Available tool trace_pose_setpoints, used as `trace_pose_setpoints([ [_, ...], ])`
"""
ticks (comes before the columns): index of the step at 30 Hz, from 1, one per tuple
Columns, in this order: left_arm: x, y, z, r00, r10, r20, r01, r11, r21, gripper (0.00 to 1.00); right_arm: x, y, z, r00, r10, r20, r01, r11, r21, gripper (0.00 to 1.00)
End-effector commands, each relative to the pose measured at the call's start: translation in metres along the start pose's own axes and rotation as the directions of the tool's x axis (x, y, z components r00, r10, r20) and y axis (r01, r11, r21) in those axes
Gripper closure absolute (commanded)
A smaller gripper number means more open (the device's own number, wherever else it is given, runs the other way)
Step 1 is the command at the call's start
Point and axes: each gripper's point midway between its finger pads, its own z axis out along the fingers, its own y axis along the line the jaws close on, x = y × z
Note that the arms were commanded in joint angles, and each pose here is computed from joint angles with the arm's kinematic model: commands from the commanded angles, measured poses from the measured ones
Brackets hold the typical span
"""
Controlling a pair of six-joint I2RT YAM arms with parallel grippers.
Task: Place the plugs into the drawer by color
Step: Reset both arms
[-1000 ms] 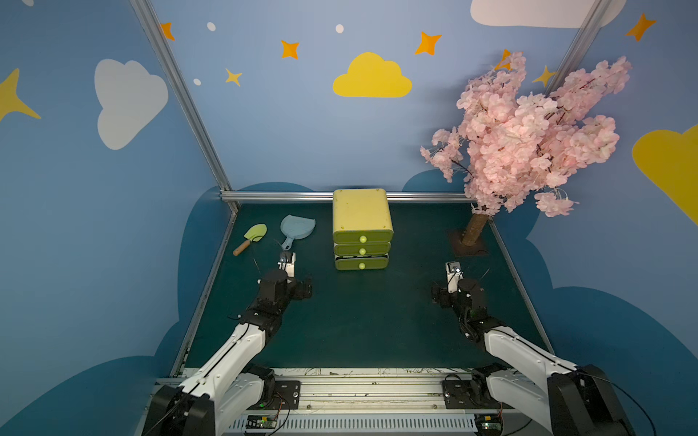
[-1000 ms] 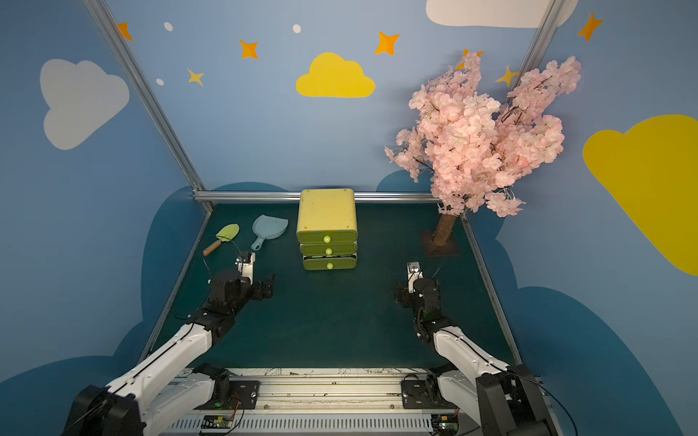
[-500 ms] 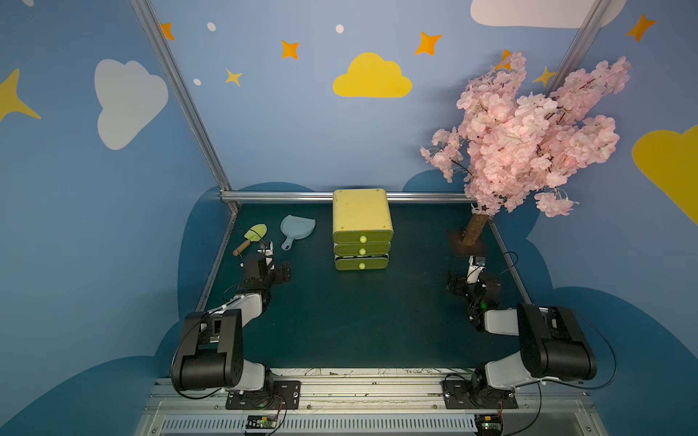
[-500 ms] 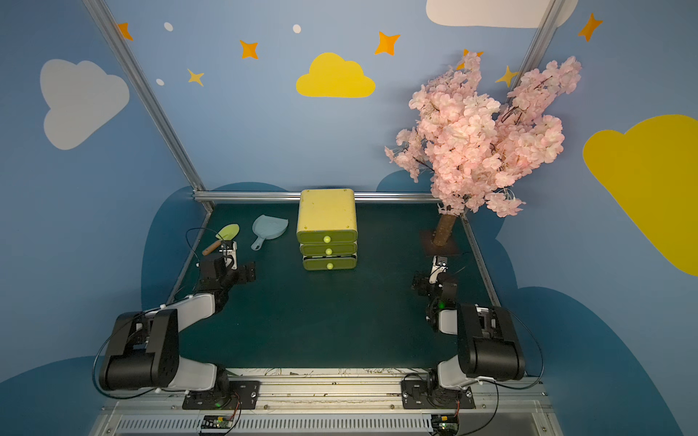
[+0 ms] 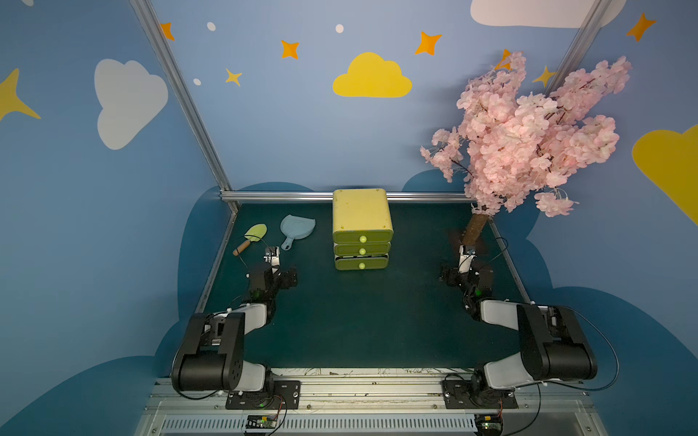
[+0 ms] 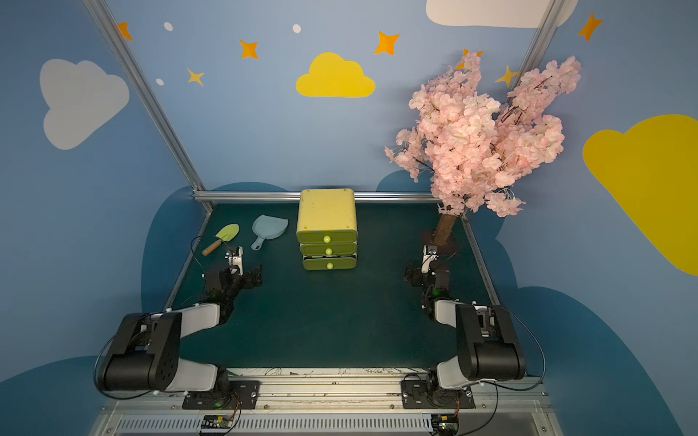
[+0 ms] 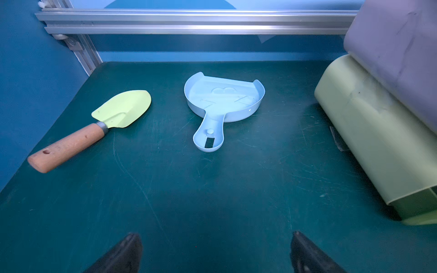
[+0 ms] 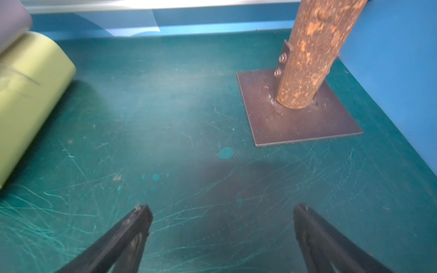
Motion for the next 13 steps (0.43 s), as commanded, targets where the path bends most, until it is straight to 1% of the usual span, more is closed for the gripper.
trace_pose_setpoints([
  [1,-0.0018,0.0003,0.007,0.999,-0.022,0.048,0.022,1.0,0.003,0.01,-0.0043,-0.0015,-0.001,1.0,-0.018,-0.007,0.018,1.0,0.012,0.01],
  [2,0.0002,0.0002,0.0067,1.0,-0.028,0.0,0.028,1.0,0.002,0.01,-0.0052,-0.0015,-0.0009,1.0,-0.018,-0.005,0.018,1.0,0.011,0.01],
  [4,-0.003,0.0022,0.0097,0.998,-0.035,0.049,0.035,0.999,-0.001,0.01,-0.0048,-0.0018,-0.0009,1.0,-0.017,-0.006,0.017,1.0,0.011,0.02],
  [5,-0.0046,0.0023,0.0099,0.998,-0.036,0.057,0.036,0.999,0.001,0.01,-0.0045,-0.0013,-0.0004,1.0,-0.019,-0.008,0.019,1.0,0.01,0.02],
  [8,-0.0015,0.0018,0.0098,0.999,-0.039,0.007,0.039,0.999,0.003,0.01,-0.0037,0.0046,0.0029,0.999,-0.037,-0.025,0.036,0.999,-0.027,0.02],
  [13,-0.0033,0.002,0.0075,0.999,-0.038,0.022,0.038,0.999,0.003,0.01,-0.0042,0.0044,-0.0008,0.999,-0.044,-0.015,0.043,0.999,-0.03,0.02],
])
